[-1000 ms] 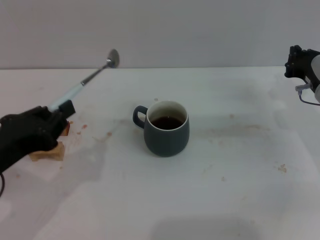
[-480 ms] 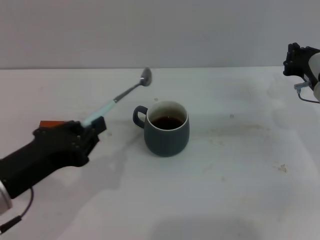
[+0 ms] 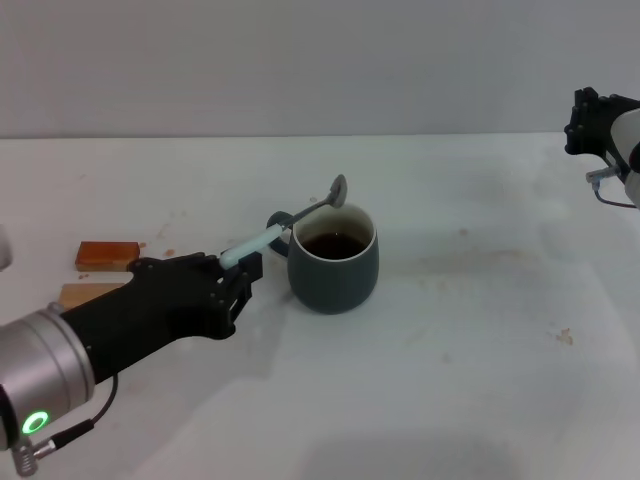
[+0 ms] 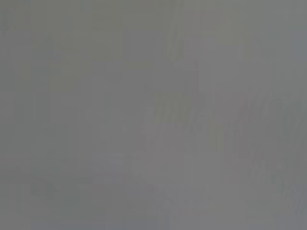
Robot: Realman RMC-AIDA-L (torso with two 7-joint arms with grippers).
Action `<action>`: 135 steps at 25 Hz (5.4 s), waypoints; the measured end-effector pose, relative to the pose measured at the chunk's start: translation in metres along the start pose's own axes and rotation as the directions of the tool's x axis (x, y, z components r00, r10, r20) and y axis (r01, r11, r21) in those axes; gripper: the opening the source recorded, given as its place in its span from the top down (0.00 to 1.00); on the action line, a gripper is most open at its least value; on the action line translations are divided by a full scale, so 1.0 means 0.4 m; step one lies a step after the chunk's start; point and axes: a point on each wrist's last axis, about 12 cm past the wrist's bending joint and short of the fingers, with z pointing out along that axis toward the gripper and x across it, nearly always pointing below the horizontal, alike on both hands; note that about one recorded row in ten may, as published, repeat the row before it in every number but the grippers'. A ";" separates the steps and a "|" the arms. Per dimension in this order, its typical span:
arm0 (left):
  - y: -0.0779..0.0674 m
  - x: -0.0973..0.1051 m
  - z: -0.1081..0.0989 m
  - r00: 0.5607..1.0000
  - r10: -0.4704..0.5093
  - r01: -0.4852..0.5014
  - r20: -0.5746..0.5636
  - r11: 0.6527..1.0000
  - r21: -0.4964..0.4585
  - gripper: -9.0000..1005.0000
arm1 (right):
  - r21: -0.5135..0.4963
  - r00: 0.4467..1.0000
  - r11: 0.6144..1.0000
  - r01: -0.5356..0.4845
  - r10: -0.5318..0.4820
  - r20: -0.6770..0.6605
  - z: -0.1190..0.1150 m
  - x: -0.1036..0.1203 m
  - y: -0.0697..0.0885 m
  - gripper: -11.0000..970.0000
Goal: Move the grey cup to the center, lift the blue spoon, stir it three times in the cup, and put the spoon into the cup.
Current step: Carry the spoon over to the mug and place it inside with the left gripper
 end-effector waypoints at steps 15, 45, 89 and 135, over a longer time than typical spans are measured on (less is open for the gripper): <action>0.017 -0.038 0.051 0.995 0.008 -0.013 -0.103 0.999 -0.040 0.88 | 0.139 0.989 0.979 -0.148 0.148 0.011 -0.043 0.044 -0.052 0.96; 0.110 -0.151 0.117 0.936 0.149 -0.124 -0.320 0.988 0.097 0.94 | 0.156 0.984 0.972 -0.174 0.175 0.010 -0.077 0.078 -0.050 0.96; 0.099 -0.165 0.229 0.920 0.285 -0.255 -0.267 0.956 0.144 0.60 | 0.158 0.985 0.973 -0.170 0.173 -0.005 -0.082 0.087 -0.047 0.96; 0.131 -0.112 0.265 0.924 0.233 -0.207 -0.304 0.971 0.116 0.67 | 0.157 0.985 0.973 -0.169 0.173 -0.015 -0.094 0.102 -0.043 0.96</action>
